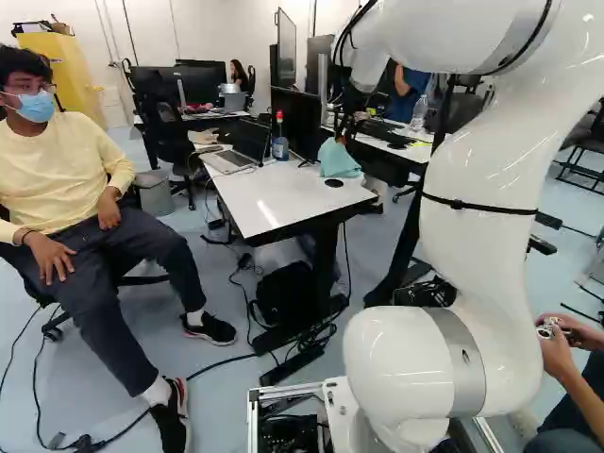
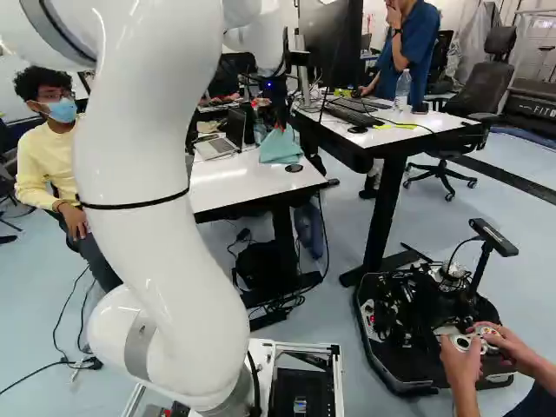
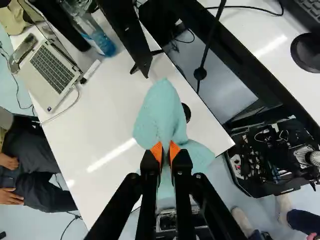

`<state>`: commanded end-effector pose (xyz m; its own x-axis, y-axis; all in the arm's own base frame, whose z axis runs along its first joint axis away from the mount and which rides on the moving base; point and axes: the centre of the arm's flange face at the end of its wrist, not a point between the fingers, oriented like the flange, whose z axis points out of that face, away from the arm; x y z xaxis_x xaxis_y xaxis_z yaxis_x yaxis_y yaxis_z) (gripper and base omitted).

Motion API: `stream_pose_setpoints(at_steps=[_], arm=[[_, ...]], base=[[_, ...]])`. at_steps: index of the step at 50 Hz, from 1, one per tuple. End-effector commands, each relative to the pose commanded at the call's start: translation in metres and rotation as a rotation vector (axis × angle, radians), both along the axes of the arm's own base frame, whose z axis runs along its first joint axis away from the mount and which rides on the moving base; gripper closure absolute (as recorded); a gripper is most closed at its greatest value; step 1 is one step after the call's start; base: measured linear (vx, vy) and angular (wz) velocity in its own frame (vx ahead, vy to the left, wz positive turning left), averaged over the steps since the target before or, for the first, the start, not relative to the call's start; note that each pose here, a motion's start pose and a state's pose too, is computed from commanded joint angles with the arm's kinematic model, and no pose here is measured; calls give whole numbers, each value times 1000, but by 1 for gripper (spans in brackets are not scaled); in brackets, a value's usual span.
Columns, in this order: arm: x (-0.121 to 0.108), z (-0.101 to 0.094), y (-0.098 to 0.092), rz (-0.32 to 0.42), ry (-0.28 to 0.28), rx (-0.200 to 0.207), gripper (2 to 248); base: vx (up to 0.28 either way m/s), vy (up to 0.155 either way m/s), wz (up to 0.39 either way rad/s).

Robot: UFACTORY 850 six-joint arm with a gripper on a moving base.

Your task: Clean the table with the green towel

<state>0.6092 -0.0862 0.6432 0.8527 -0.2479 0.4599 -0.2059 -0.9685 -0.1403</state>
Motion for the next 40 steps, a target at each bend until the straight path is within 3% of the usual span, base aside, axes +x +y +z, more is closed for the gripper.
stream_pose_setpoints(at_steps=[16,40], arm=[[19,-2,-12,-11,15,4,206],[25,-4,-36,-43,28,8,206]], base=[[0,0,0],[0,0,0]])
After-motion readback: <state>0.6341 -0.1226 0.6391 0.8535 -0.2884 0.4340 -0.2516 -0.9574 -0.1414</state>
